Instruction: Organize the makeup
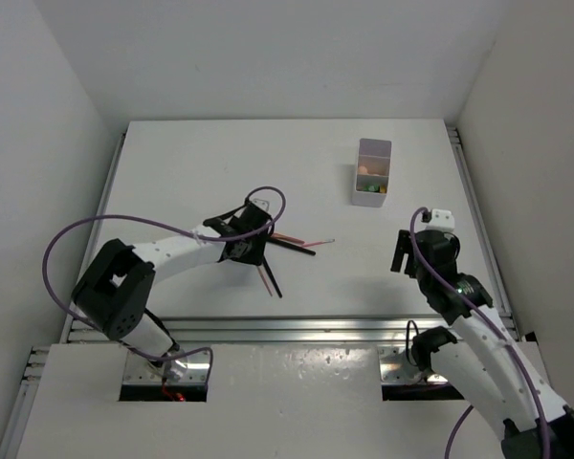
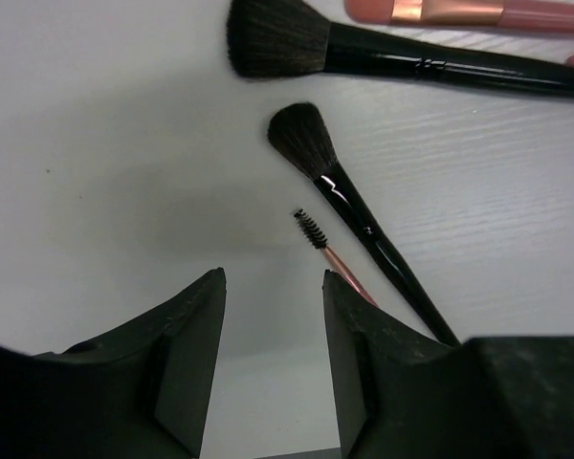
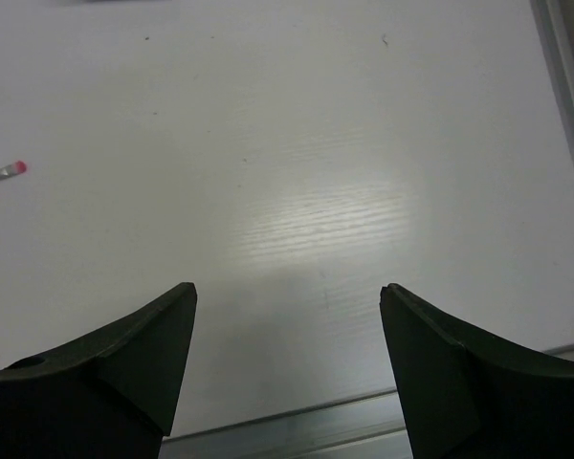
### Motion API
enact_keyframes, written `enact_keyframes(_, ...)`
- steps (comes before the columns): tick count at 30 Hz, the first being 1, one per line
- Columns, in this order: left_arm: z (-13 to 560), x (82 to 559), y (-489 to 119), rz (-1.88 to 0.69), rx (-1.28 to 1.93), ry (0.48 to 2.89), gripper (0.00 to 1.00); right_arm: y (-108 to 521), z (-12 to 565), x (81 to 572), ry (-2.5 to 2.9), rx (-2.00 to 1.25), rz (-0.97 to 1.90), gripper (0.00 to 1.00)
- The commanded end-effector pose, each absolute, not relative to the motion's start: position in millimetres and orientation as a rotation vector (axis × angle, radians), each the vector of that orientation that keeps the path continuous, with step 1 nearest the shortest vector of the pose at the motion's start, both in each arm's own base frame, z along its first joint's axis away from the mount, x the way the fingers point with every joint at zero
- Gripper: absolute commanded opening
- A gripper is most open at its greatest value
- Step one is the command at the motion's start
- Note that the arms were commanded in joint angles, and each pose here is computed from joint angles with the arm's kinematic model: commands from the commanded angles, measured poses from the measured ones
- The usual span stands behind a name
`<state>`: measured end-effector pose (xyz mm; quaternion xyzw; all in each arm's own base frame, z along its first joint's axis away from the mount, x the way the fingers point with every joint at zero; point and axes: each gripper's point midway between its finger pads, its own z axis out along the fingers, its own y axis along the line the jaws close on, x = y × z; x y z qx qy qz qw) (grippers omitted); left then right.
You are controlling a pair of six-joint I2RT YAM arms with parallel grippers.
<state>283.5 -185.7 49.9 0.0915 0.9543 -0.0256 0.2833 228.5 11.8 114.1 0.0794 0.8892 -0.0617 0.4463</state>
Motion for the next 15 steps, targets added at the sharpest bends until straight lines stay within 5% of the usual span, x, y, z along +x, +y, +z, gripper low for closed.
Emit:
enact_keyframes(1, 33, 270, -184, -0.037, 0.205, 2.630, 0.50, -5, 116, 213, 2.192, 0.273, -0.232, 0.78)
enact_keyframes(15, 29, 281, -209, -0.108, 0.301, 2.569, 0.50, -25, 103, 192, 2.222, 0.264, -0.336, 0.78)
